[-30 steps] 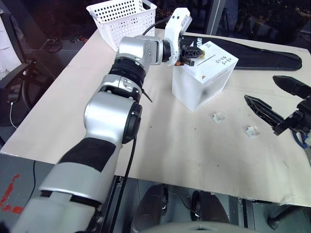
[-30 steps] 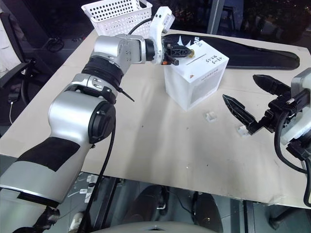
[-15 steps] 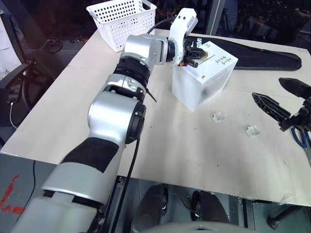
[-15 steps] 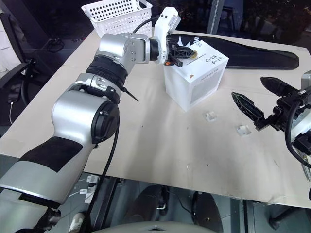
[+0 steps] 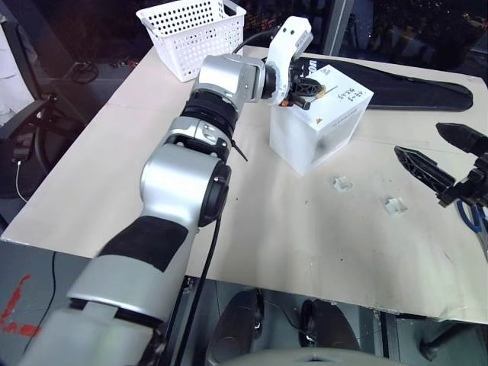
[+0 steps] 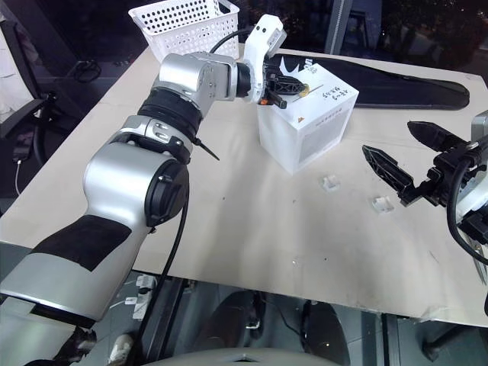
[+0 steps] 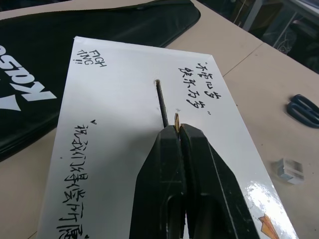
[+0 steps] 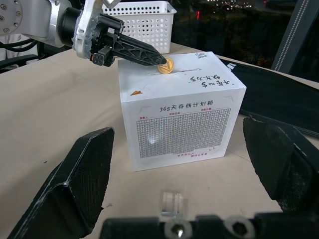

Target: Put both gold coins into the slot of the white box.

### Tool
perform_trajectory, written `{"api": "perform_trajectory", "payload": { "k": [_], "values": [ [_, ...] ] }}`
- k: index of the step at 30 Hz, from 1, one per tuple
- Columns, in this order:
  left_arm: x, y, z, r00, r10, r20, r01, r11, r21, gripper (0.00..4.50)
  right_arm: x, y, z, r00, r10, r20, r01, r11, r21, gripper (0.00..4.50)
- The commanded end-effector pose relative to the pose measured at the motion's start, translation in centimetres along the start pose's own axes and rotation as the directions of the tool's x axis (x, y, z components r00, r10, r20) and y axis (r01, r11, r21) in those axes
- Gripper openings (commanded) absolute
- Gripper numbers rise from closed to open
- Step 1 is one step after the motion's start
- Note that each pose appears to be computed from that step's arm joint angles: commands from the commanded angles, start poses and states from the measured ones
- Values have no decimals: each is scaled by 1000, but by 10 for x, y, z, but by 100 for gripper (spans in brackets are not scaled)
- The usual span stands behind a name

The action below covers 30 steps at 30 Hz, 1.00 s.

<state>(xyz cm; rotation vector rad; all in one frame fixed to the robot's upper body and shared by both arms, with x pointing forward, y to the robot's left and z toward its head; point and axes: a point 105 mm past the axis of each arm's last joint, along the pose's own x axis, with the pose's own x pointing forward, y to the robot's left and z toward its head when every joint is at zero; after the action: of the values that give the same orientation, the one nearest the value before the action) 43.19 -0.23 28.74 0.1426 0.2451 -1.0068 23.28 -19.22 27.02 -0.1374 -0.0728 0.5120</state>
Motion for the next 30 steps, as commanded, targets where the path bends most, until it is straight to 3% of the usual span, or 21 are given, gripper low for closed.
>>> {"api": "perform_trajectory", "payload": {
  "k": [1,19,20,27,30],
  "values": [
    [-1,-3,15,1000,23,16,-24,995,94,0,0,5,8,1000,14,26,-13,999,-36,447],
    [2,-10,17,1000,15,14,-16,993,115,0,2,7,8,999,22,27,-21,999,-36,447],
    [0,-10,19,999,19,27,-22,993,119,58,3,7,8,999,23,27,-23,999,-35,450],
    [-19,-8,44,985,18,169,-36,994,104,339,2,11,8,999,38,37,-37,999,-26,450],
    [-33,-11,52,969,-7,246,-23,993,119,339,3,12,9,998,51,43,-50,998,-31,450]
  ]
}}
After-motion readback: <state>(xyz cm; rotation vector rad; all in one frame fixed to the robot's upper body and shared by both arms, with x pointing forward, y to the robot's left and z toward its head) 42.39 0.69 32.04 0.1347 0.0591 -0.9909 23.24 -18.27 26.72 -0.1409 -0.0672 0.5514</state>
